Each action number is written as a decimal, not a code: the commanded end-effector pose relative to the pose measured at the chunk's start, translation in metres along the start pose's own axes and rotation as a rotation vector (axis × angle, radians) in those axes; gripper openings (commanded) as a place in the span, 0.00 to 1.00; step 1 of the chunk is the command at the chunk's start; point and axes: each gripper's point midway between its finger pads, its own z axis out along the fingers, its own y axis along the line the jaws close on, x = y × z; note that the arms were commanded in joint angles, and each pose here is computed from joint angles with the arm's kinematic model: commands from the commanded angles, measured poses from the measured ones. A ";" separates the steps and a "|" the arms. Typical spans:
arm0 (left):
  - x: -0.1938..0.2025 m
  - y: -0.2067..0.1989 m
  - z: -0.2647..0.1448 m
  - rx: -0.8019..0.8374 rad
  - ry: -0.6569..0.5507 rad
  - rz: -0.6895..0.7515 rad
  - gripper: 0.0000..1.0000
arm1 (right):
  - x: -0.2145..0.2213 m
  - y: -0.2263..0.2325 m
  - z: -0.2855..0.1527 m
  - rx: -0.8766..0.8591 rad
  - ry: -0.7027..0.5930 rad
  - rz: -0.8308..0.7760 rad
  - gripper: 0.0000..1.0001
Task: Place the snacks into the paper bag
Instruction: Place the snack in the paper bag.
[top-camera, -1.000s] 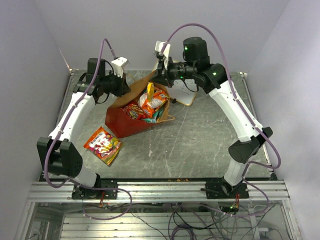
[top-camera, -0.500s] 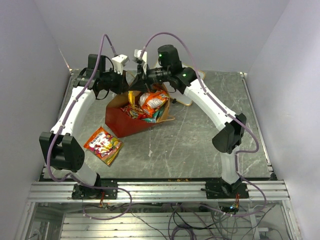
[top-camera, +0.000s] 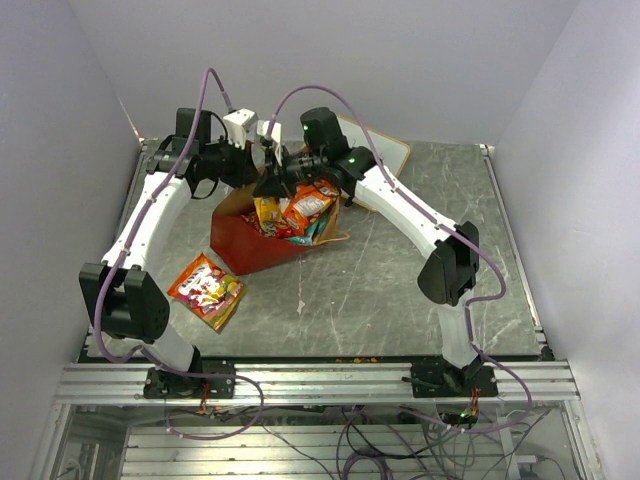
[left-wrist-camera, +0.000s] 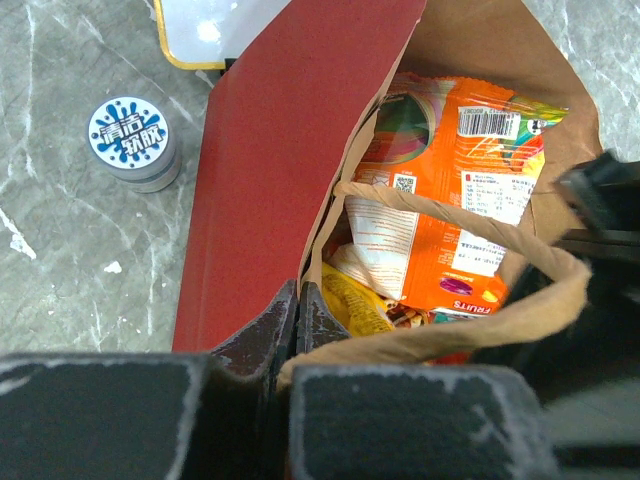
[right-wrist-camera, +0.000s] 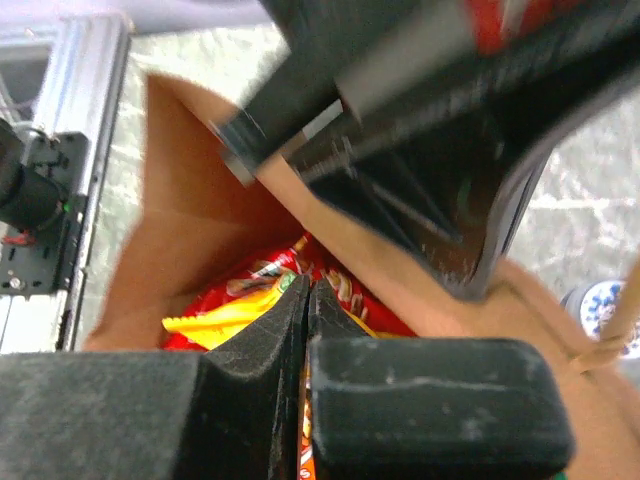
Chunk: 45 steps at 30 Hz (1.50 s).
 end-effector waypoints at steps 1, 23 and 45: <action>-0.011 -0.002 -0.004 0.014 -0.042 0.038 0.07 | 0.032 -0.014 -0.005 0.104 0.091 -0.011 0.01; -0.009 0.005 -0.002 -0.011 -0.031 0.038 0.07 | 0.007 0.006 -0.012 0.025 0.063 0.066 0.65; -0.013 0.041 -0.007 -0.086 -0.007 0.034 0.07 | -0.035 -0.031 -0.098 0.376 0.071 -0.016 0.80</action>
